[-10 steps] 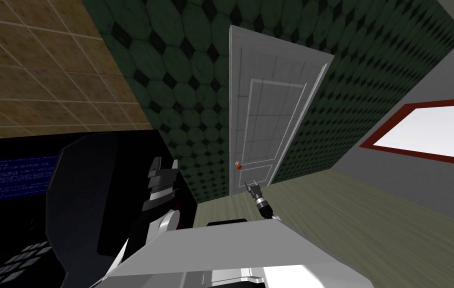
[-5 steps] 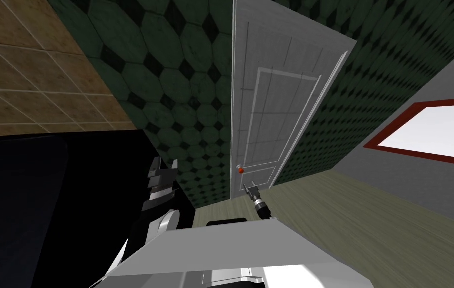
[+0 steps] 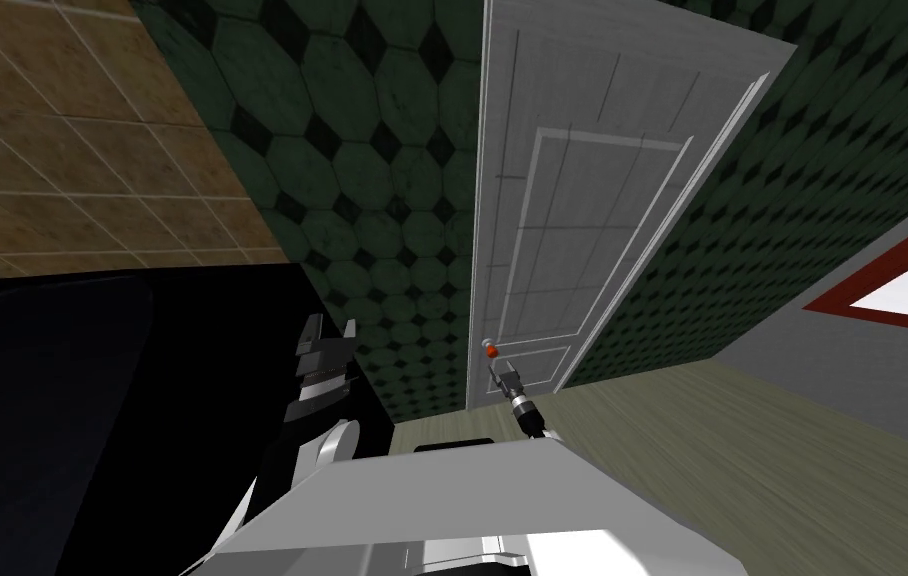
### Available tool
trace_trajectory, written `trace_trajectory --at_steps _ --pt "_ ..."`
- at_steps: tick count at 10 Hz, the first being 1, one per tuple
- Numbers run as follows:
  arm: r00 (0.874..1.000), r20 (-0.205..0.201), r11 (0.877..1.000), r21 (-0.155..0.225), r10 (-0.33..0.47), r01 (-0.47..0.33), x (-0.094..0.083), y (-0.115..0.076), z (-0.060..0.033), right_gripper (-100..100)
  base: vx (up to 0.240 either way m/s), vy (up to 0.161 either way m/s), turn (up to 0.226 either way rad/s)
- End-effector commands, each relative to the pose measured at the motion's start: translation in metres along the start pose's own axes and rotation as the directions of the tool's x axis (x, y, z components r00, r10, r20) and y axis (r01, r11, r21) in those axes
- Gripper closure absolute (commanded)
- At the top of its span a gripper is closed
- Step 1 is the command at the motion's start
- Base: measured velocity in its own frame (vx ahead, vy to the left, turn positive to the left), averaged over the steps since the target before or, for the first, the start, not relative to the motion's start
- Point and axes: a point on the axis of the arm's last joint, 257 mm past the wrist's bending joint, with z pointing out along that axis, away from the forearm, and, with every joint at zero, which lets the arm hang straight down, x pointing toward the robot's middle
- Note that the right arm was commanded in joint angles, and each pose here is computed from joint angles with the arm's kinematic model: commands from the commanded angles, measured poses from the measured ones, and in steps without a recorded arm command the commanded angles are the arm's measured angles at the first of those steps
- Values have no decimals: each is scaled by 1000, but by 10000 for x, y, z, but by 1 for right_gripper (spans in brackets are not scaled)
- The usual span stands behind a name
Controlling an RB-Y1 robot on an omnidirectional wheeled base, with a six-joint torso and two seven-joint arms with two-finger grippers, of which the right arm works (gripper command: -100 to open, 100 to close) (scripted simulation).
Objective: Pull the door open
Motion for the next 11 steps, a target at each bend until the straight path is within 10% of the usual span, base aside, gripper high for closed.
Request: trace_trajectory --at_steps 1,5,6,11 --pt "1000 0 1000 3 5 -5 3 14 23 -100 202 -7 -40" --pt "1000 3 1000 7 16 -16 -1 59 50 -100 165 32 -88" --pt "1000 3 1000 7 16 -16 -1 59 50 100 -11 -1 38" --pt "1000 3 1000 7 16 -16 -1 59 50 100 -16 -4 3"
